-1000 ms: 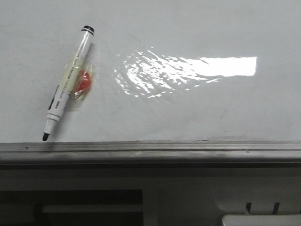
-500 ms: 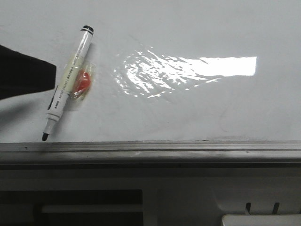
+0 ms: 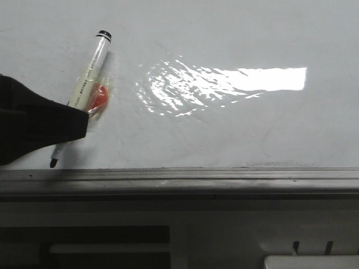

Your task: Write number 9 on whiteboard

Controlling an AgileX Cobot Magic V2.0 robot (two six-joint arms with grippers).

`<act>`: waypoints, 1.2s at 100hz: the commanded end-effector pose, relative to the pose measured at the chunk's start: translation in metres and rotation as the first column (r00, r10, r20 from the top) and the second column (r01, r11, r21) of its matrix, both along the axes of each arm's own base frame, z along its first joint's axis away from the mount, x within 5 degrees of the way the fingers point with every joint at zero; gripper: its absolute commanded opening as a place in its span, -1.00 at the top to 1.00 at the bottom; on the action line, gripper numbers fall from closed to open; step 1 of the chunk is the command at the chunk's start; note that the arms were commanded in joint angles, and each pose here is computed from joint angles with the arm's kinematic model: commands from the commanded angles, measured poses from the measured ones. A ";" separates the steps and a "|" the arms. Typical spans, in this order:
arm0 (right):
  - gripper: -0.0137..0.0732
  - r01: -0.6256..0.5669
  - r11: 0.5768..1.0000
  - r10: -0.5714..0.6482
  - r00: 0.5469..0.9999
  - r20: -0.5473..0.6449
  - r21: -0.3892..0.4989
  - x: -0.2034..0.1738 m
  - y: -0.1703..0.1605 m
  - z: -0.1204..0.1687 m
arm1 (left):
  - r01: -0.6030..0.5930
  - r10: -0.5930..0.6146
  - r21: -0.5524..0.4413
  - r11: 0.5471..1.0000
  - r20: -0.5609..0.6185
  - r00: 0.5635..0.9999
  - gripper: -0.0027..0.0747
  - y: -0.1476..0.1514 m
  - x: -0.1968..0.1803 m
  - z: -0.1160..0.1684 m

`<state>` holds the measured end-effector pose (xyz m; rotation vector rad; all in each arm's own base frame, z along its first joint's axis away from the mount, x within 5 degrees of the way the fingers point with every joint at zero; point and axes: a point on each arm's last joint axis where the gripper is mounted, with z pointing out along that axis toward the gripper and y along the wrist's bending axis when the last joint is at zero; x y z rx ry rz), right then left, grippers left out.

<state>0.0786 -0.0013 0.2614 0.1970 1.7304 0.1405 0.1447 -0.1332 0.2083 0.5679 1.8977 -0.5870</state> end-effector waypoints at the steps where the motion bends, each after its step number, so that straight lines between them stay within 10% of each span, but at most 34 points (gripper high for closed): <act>1: 0.85 0.007 1.000 -0.007 0.996 0.085 0.000 0.002 -0.001 0.015 | 0.000 0.006 -0.081 0.997 0.071 0.997 0.29 -0.006 0.005 0.014; 30: 0.85 -0.013 1.000 0.013 0.998 0.064 0.000 0.002 0.001 0.013 | -0.002 0.006 -0.068 0.998 0.060 0.998 0.99 -0.007 0.006 0.011; 74: 0.84 -0.342 0.938 0.333 0.935 -0.122 -0.059 -0.001 0.027 0.022 | 0.096 -0.090 -0.029 0.995 0.174 0.981 0.98 -0.006 -0.003 0.024; 102: 0.81 -0.636 0.765 0.612 0.766 -0.196 -0.101 0.015 0.069 0.055 | 0.202 -0.216 0.076 0.976 0.312 0.925 0.98 -0.003 -0.017 0.038; 120: 0.16 -0.776 0.619 0.746 0.629 -0.217 -0.123 0.023 0.109 0.073 | 0.288 -0.354 0.219 0.932 0.386 0.852 0.98 -0.006 -0.024 0.036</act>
